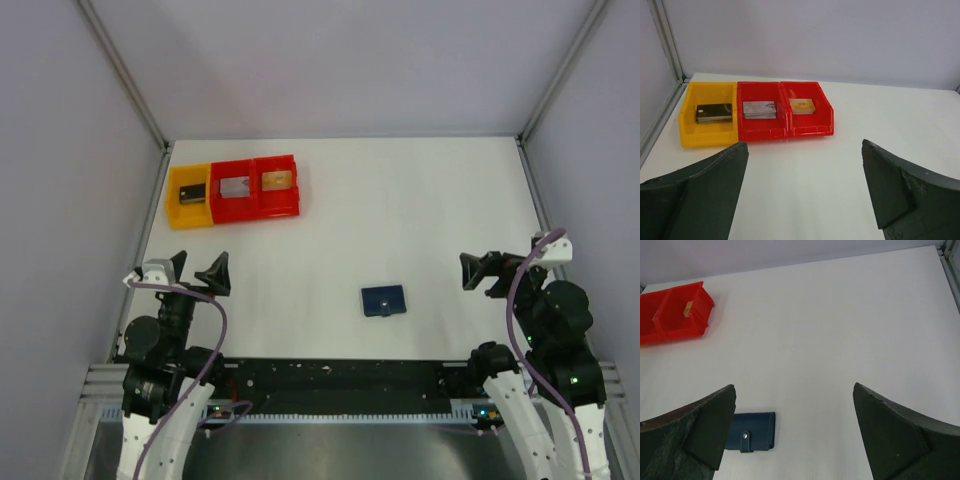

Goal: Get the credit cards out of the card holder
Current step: Move the card holder to the center of the board.

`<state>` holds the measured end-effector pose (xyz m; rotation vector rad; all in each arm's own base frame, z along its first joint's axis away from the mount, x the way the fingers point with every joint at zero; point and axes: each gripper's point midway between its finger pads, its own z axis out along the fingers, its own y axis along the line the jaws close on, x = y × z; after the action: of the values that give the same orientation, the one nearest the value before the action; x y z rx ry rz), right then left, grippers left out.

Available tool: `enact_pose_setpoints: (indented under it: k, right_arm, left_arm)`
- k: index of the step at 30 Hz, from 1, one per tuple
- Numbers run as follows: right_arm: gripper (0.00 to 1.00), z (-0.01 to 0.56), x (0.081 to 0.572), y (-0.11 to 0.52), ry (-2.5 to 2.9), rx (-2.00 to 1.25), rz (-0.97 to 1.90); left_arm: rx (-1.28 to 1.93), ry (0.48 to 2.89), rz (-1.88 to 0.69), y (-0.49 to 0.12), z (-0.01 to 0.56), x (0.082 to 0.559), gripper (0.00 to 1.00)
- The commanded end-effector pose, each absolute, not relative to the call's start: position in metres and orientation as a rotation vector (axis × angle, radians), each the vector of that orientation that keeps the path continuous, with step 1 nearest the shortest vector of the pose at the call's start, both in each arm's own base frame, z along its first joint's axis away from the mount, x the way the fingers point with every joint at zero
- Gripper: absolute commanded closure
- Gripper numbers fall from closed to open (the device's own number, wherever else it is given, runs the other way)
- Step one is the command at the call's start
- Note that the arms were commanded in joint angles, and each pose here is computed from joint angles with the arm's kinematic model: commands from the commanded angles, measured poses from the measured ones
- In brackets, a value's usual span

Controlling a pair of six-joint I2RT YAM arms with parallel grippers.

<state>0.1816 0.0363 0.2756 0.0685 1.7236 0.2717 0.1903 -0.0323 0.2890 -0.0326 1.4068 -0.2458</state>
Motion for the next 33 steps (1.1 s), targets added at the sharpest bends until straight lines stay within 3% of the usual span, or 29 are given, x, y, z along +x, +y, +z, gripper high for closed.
enact_pose_setpoints:
  k: [1, 9, 21, 33]
  right_arm:
    - [0.01, 0.28, 0.186, 0.043, 1.711, 0.053, 0.307]
    - [0.01, 0.243, 0.192, 0.073, 1.907, 0.149, 0.513]
    - [0.01, 0.108, 0.19, 0.111, 2.435, 0.558, 0.727]
    - [0.02, 0.039, 0.172, 0.159, 2.565, 0.639, 0.738]
  left_arm:
    - [-0.05, 1.338, -0.244, -0.028, 0.304, 0.184, 0.01]
    - [-0.059, 1.342, -0.242, -0.027, 0.304, 0.183, 0.01]
    - [-0.049, 1.315, -0.256, -0.028, 0.308, 0.179, 0.01]
    - [-0.05, 1.307, -0.252, -0.027, 0.309, 0.178, 0.01]
